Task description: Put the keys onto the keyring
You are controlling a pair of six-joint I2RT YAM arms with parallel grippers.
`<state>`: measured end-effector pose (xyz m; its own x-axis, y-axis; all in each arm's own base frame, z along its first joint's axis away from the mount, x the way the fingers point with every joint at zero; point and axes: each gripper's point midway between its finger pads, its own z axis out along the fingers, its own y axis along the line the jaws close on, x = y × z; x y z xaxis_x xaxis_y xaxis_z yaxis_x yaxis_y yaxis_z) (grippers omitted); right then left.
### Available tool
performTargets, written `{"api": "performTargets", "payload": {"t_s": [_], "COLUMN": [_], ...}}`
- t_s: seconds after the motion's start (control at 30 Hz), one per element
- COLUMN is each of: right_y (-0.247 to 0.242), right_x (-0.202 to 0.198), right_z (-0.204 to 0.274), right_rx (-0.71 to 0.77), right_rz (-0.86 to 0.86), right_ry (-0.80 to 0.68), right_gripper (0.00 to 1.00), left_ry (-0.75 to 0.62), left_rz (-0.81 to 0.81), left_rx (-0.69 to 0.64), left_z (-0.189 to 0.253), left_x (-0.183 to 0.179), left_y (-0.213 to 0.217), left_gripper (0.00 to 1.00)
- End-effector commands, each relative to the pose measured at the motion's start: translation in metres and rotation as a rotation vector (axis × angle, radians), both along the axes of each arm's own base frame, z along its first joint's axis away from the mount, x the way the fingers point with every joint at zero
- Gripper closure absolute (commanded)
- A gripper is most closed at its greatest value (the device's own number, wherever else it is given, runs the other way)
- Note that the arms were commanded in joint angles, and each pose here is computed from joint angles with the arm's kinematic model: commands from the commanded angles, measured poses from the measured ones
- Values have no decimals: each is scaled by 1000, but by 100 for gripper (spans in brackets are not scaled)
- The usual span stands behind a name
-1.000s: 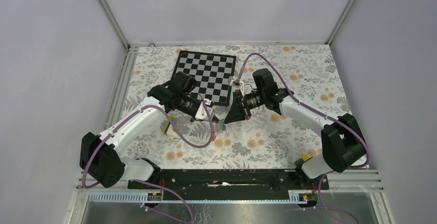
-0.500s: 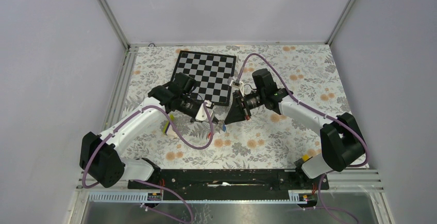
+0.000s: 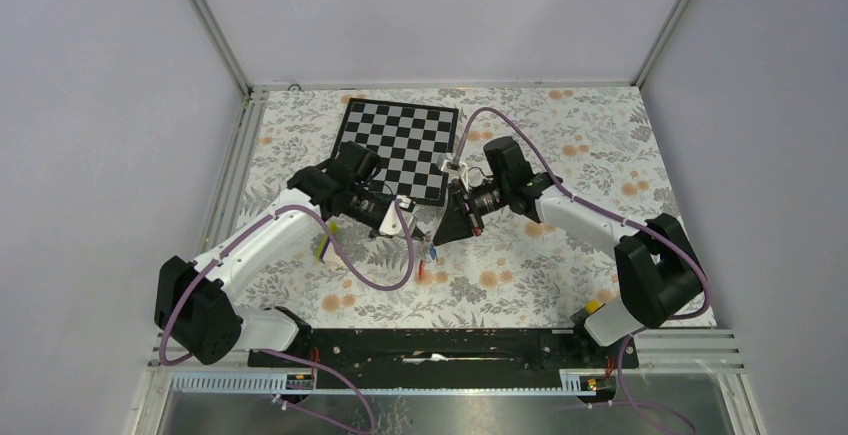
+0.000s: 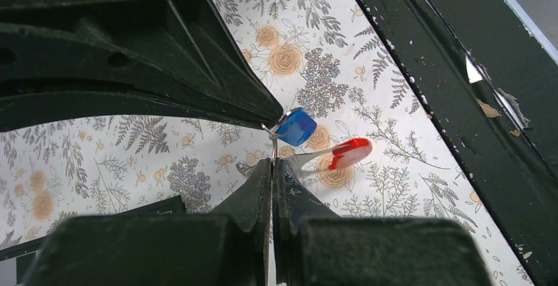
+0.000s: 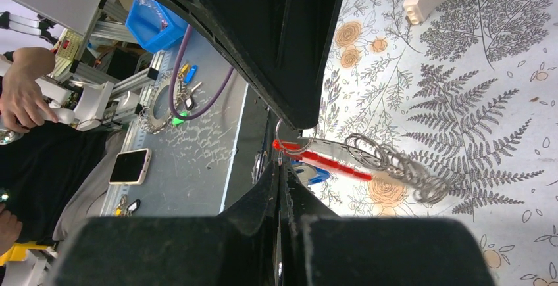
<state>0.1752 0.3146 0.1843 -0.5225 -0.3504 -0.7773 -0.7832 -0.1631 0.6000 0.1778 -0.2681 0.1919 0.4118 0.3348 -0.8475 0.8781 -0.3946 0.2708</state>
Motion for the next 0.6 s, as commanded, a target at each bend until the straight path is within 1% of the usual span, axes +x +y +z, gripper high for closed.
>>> {"api": "performTargets", "payload": {"t_s": [0.0,0.57], "right_y": [7,6], "right_x": [0,-2], "right_z": [4,12], "right_rx": [9,23], "right_rz": [24,37], "right_ry": [-25,-49], "right_gripper": [100,100], "left_ry": [-53,-72], "left_rz": [-38,-42], "left_rx": [-57,-33], "left_z": [14,2], "left_x": [-3,-4], "left_y": [-5,-1], "left_gripper": [100,100]}}
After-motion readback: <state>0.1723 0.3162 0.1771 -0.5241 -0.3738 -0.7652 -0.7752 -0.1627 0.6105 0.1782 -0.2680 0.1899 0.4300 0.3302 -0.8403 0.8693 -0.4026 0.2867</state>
